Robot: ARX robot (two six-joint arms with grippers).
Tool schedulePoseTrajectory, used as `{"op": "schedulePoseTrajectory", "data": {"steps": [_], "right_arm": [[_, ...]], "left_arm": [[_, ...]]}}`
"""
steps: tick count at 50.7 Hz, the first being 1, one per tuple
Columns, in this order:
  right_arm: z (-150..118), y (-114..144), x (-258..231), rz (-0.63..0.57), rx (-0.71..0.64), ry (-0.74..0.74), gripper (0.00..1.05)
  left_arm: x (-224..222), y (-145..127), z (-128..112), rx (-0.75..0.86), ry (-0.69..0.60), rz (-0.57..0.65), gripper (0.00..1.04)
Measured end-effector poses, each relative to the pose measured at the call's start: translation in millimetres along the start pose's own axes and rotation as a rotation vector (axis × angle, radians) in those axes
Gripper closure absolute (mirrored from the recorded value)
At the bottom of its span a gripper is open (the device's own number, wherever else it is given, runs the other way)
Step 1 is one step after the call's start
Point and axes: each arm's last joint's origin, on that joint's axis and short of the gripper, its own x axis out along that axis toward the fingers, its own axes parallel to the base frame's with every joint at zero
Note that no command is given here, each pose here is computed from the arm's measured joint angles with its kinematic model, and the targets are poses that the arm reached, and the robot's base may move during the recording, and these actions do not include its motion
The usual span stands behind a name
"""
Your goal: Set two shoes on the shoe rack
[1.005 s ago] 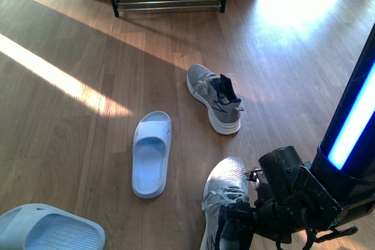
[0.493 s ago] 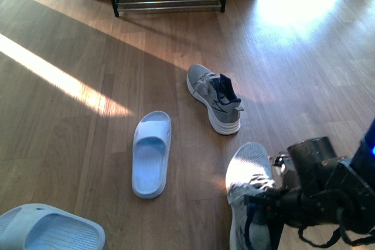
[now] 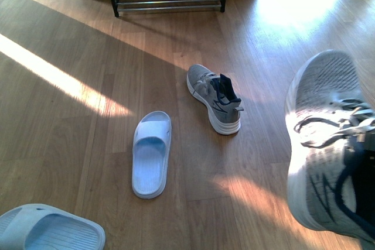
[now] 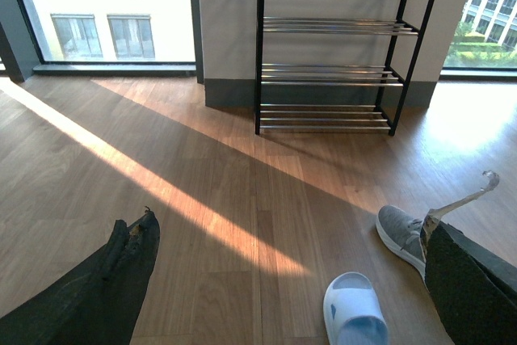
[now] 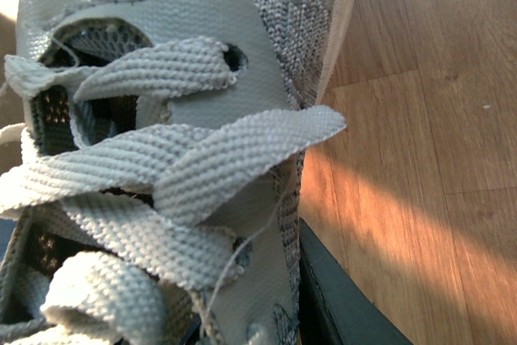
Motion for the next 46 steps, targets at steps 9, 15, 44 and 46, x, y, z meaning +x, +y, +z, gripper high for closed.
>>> {"op": "schedulePoseTrajectory", "data": {"steps": [9, 15, 44, 46], "right_arm": [[15, 9, -77, 0.071, -0.06, -0.199, 1.01], [18, 11, -89, 0.073, -0.073, -0.255, 1.01], [14, 10, -87, 0.074, -0.072, -0.236, 1.01], [14, 10, -87, 0.074, -0.072, -0.237, 1.01]], "left_arm": [[0, 0, 0, 0.0, 0.0, 0.0, 0.09], [0, 0, 0, 0.0, 0.0, 0.0, 0.09], [0, 0, 0, 0.0, 0.0, 0.003, 0.09], [0, 0, 0, 0.0, 0.0, 0.003, 0.09]]}}
